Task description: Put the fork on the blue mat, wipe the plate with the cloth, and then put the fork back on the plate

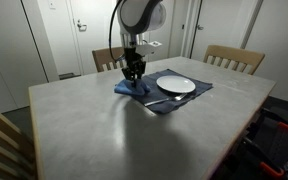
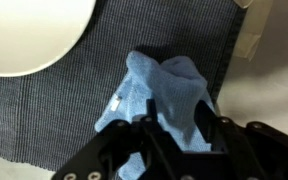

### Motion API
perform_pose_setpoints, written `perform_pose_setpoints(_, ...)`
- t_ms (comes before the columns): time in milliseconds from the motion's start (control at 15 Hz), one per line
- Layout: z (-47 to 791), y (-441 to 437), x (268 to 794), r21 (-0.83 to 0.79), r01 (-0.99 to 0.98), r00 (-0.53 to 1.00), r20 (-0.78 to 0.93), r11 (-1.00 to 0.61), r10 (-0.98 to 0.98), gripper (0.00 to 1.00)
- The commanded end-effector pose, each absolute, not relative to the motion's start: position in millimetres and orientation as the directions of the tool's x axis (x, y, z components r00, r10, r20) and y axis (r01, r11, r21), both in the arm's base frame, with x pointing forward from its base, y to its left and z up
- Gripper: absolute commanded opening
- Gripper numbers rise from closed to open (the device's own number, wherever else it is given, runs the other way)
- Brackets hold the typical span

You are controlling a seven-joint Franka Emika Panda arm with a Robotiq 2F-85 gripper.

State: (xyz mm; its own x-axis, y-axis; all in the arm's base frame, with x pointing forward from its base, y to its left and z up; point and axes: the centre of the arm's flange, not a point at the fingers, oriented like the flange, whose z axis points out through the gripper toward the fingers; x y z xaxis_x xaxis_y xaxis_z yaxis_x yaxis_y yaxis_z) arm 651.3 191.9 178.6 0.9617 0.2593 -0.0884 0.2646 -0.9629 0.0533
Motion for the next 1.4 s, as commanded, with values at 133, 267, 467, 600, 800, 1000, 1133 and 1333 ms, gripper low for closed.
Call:
perform_pose_setpoints(133,204.5,176.4,645.8,-0.007,0.359,0.93,-0.08,-0.933,0.359,0.88)
perform_pose_setpoints(267,213.0,172.8,644.8,-0.037,0.409,0.909,-0.072,-0.912,0.411,0.99)
perform_pose_setpoints(467,224.0,165.8,642.0,-0.071,0.486,0.869,-0.069,-0.871,0.49,1.0)
perform_pose_setpoints(600,228.5,161.9,638.3,-0.087,0.544,0.832,-0.077,-0.835,0.55,1.0)
perform_pose_setpoints(800,228.9,157.4,626.4,-0.107,0.644,0.754,-0.082,-0.758,0.652,1.0)
perform_pose_setpoints(1000,220.5,152.6,607.1,-0.147,0.761,0.63,-0.069,-0.632,0.774,1.0)
perform_pose_setpoints(1133,213.5,164.2,625.6,-0.127,0.743,0.653,-0.076,-0.657,0.754,1.0)
perform_pose_setpoints(1333,209.6,160.5,618.1,-0.148,0.78,0.603,-0.076,-0.607,0.794,1.0)
